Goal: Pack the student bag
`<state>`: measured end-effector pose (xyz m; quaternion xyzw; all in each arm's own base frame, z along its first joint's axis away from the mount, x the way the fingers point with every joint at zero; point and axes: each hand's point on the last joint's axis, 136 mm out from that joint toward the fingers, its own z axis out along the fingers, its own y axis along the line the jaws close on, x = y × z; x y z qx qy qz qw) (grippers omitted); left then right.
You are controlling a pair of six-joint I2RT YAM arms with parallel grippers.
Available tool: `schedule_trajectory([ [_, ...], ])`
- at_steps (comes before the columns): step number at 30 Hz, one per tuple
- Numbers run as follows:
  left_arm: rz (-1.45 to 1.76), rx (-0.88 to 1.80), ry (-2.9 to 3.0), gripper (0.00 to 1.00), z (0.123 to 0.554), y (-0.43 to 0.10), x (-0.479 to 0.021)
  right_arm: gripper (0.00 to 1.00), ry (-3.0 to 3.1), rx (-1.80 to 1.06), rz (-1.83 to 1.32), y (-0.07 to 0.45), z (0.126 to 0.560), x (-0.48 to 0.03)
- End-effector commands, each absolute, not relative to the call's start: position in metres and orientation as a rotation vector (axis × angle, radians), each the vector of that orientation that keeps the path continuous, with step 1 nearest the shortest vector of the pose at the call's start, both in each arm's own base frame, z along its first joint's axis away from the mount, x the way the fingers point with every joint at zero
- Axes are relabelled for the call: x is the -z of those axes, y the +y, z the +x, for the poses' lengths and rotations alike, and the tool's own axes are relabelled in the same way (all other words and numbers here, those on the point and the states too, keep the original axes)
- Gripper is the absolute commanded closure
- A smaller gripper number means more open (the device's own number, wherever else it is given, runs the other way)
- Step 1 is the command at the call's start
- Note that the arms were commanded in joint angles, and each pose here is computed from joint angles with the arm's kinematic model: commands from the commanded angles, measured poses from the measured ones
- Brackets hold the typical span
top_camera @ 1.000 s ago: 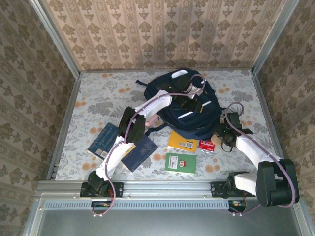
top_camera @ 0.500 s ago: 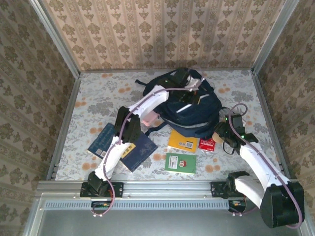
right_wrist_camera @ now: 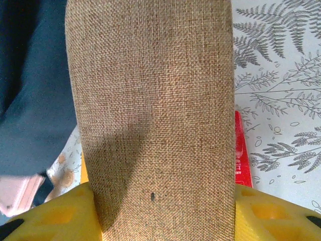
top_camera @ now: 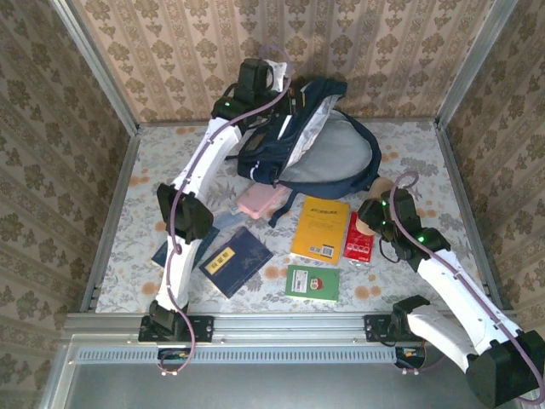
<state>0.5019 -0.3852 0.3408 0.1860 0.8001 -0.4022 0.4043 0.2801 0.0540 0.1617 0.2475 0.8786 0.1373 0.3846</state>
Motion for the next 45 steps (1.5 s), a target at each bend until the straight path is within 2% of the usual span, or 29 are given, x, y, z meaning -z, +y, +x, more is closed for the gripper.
schedule_trajectory([
  [1, 0.467, 1.031, 1.731, 1.0, 0.489, -0.36, -0.451, 0.6, 2.157, -0.392, 0.522, 0.065, 0.29, -0.201],
  [7, 0.457, 1.034, 1.728, 1.0, 0.5, -0.315, -0.459, 0.61, 2.044, -0.502, 0.406, 0.082, 0.301, -0.259],
  [11, 0.525, 1.091, 1.727, 1.0, 0.494, -0.304, -0.459, 0.61, 2.0, -0.603, 0.341, 0.101, 0.317, -0.286],
  [22, 0.567, 1.16, 1.74, 1.0, 0.483, -0.285, -0.458, 0.61, 1.921, -0.837, 0.271, 0.161, 0.395, -0.348],
  [25, 0.552, 1.168, 1.746, 1.0, 0.484, -0.283, -0.457, 0.61, 1.929, -0.847, 0.309, 0.172, 0.418, -0.344],
  [30, 0.523, 1.19, 1.748, 1.0, 0.486, -0.279, -0.457, 0.61, 1.968, -0.93, 0.49, 0.194, 0.465, -0.307],
  [38, 0.505, 1.216, 1.726, 1.0, 0.483, -0.276, -0.469, 0.57, 2.025, -0.982, 0.649, 0.266, 0.538, -0.245],
  [41, 0.499, 1.208, 1.723, 1.0, 0.482, -0.272, -0.472, 0.48, 2.075, -0.975, 0.678, 0.294, 0.563, -0.214],
  [45, 0.471, 1.2, 1.73, 1.0, 0.488, -0.261, -0.47, 0.16, 2.241, -0.893, 0.58, 0.336, 0.574, -0.181],
])
